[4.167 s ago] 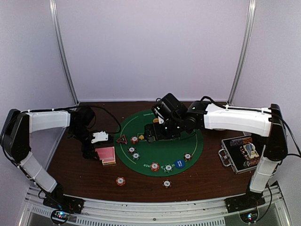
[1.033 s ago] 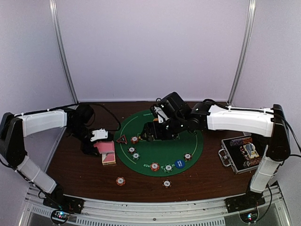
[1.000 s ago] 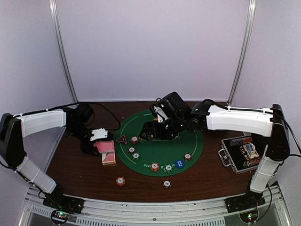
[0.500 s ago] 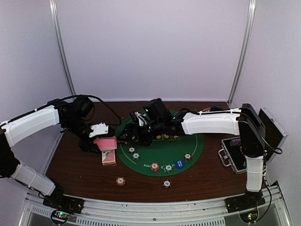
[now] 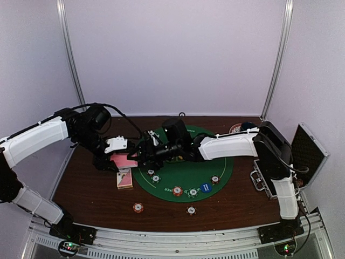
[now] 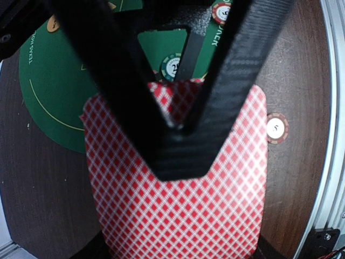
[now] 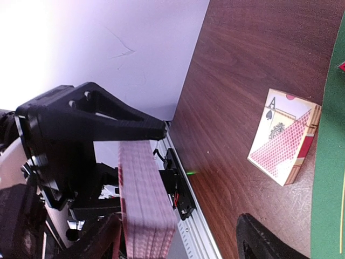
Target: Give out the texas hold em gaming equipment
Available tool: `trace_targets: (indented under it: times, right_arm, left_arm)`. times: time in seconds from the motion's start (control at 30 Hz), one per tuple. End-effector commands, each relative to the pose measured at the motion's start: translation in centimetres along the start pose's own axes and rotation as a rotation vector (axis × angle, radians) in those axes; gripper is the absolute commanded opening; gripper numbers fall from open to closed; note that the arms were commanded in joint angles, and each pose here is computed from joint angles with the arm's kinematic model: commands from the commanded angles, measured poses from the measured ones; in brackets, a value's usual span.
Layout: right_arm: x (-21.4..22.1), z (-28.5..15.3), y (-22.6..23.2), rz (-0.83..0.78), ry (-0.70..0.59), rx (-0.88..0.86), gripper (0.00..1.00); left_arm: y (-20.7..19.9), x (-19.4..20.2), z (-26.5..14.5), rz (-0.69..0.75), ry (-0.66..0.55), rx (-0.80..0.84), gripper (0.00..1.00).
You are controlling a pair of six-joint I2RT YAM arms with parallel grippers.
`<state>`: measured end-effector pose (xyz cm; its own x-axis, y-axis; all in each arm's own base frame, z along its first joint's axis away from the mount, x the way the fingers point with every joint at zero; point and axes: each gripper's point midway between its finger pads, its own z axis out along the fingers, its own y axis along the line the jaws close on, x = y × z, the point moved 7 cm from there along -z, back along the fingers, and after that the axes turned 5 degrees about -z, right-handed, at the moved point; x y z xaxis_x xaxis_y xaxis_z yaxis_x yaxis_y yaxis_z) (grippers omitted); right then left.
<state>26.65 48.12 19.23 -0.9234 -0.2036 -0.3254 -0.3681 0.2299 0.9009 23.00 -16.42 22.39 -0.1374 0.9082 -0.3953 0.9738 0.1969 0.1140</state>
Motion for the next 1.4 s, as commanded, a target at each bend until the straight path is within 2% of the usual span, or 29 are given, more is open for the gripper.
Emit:
trace_targets:
  times: [0.0,0.2,0.4,0.47,0.5,0.53,0.57,0.6,0.73,0.93,1.13,1.37]
  right_arm:
    - [-1.7,0.3,1.8,-0.018,-0.024,-0.127,0.76]
    - [-1.9,0.9,1.5,0.005,-0.017,-0.183,0.65]
    - [-1.9,0.9,1.5,0.020,-0.007,-0.218,0.37]
    - [-1.9,0.7,1.5,0.029,-0.009,-0.234,0.26]
    - [-2.0,0.7,1.6,0.031,-0.010,-0.238,0.21]
    - [-2.0,0.7,1.5,0.037,-0.011,-0.239,0.16]
    - [-2.0,0.6,1.6,0.039,-0.013,-0.242,0.12]
    - [-2.0,0.6,1.5,0.043,-0.014,-0.244,0.09]
    - [-2.0,0.6,1.5,0.049,-0.013,-0.258,0.04]
    - [-2.1,0.6,1.8,0.047,-0.010,-0.269,0.03]
    - [-2.1,0.7,1.9,0.051,-0.012,-0.278,0.03]
    - [-2.1,0.8,1.6,0.064,-0.015,-0.275,0.02]
  left_arm:
    - [0.2,-1.1,-0.6,0.006,-0.022,-0.010,0.00]
    - [0.3,-1.6,-0.8,0.002,-0.026,-0.017,0.00]
    - [0.7,-1.9,-0.7,-0.020,-0.026,-0.024,0.02]
    - [0.8,-2.0,-0.7,-0.029,-0.023,-0.023,0.22]
    - [0.9,-2.1,-0.6,-0.033,-0.024,-0.023,0.40]
    - [1.0,-2.1,-0.6,-0.038,-0.027,-0.028,0.77]
    - [1.0,-2.2,-0.6,-0.041,-0.031,-0.030,0.94]
    - [1.0,-2.2,-0.5,-0.043,-0.035,-0.027,0.97]
    - [0.8,-2.4,-0.3,-0.038,-0.051,0.001,0.97]
    - [0.8,-3.3,-0.3,-0.046,-0.099,0.047,0.98]
    - [1.0,-3.4,0.6,-0.046,-0.088,0.070,0.96]
    - [0.6,-2.9,1.1,-0.024,-0.071,0.061,0.83]
